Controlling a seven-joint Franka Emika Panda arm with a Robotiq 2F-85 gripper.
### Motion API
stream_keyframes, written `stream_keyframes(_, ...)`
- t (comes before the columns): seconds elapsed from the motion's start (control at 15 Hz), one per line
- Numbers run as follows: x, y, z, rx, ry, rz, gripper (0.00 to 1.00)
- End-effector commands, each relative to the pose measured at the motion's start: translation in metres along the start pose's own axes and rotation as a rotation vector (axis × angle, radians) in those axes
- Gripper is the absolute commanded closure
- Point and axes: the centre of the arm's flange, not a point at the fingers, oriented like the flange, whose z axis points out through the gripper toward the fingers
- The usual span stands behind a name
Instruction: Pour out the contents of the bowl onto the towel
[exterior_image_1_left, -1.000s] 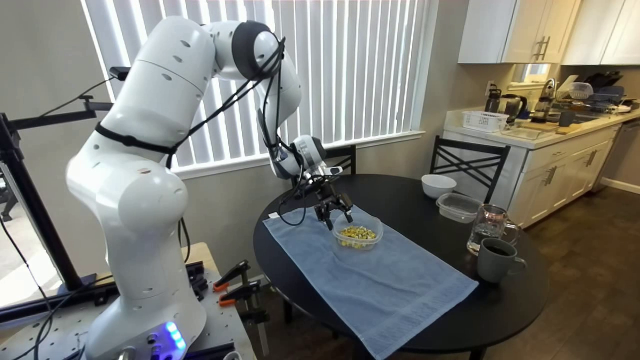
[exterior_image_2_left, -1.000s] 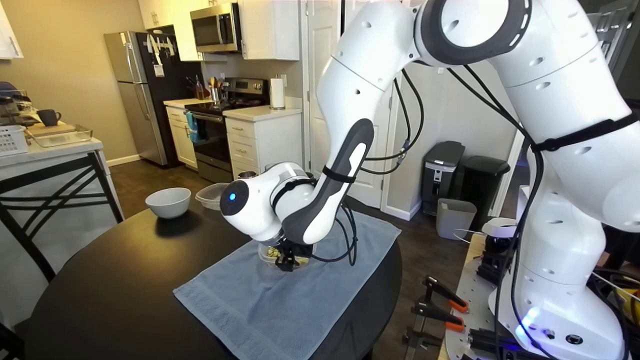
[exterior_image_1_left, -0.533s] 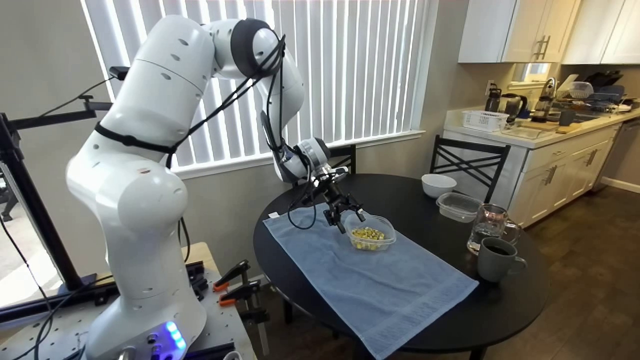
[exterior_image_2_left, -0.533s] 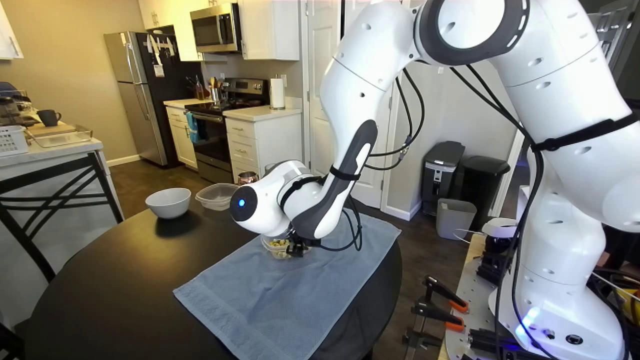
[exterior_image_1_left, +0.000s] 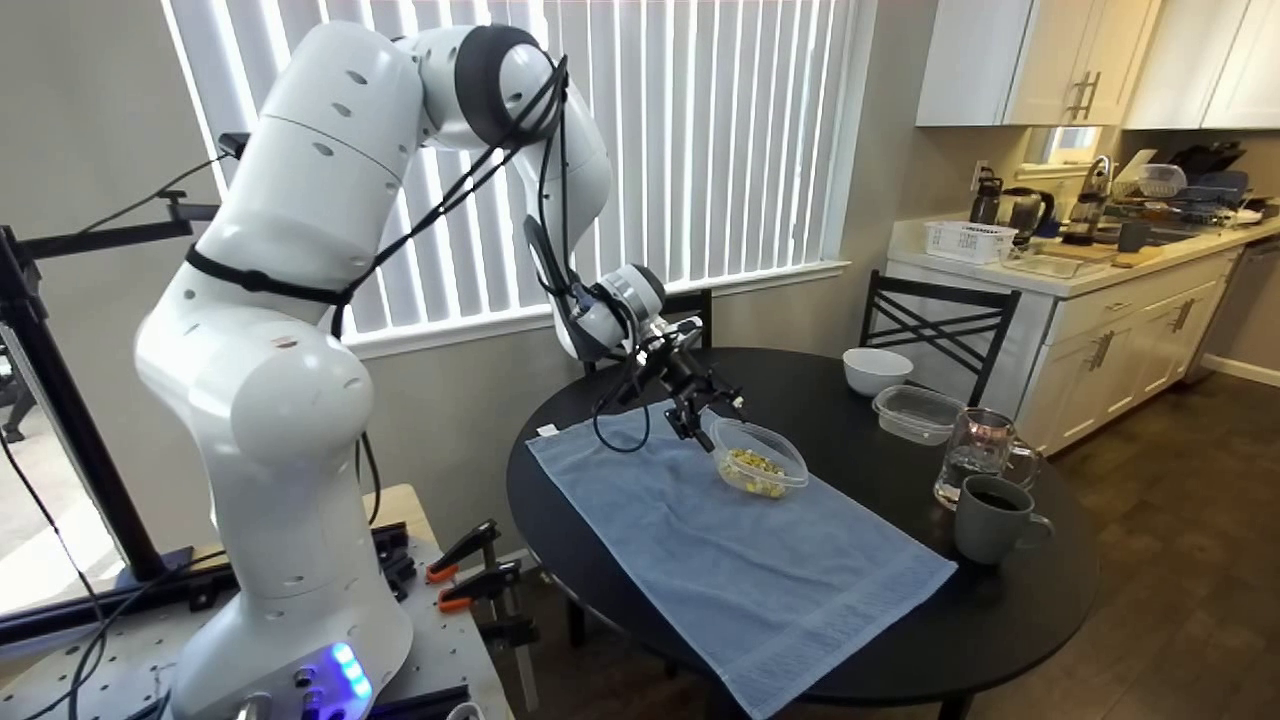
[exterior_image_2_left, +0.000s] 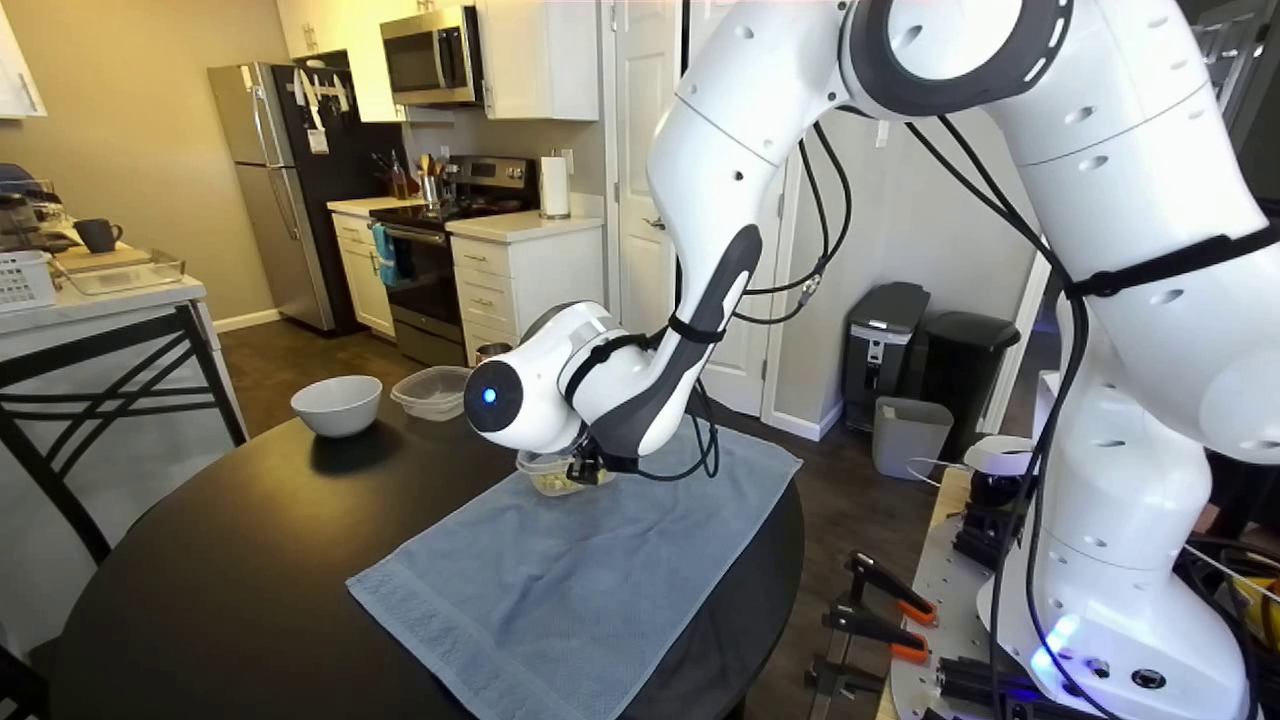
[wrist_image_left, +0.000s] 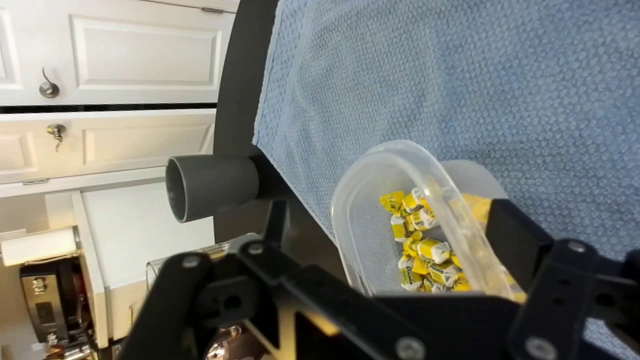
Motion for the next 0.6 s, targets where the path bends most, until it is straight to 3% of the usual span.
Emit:
stream_keyframes(0.0,-0.0113,0.0044,0.0024,-0.044,0.029,0.056,0.00)
stream_keyframes(0.2,-0.0089,0.0038,0.0037,-0.047,0.045,0.143,0.00)
stream_keyframes(0.27,-0.0083,0.0041,0.0037,-0.044,0.050,0.164,0.17)
stream_keyframes(0.33,-0.0083,0.0042,0.0031,-0.037,0.050,0.182,0.26)
stream_keyframes(0.53,-0.0101,0.0040,-0.0016,-0.010,0.048,0.232,0.46)
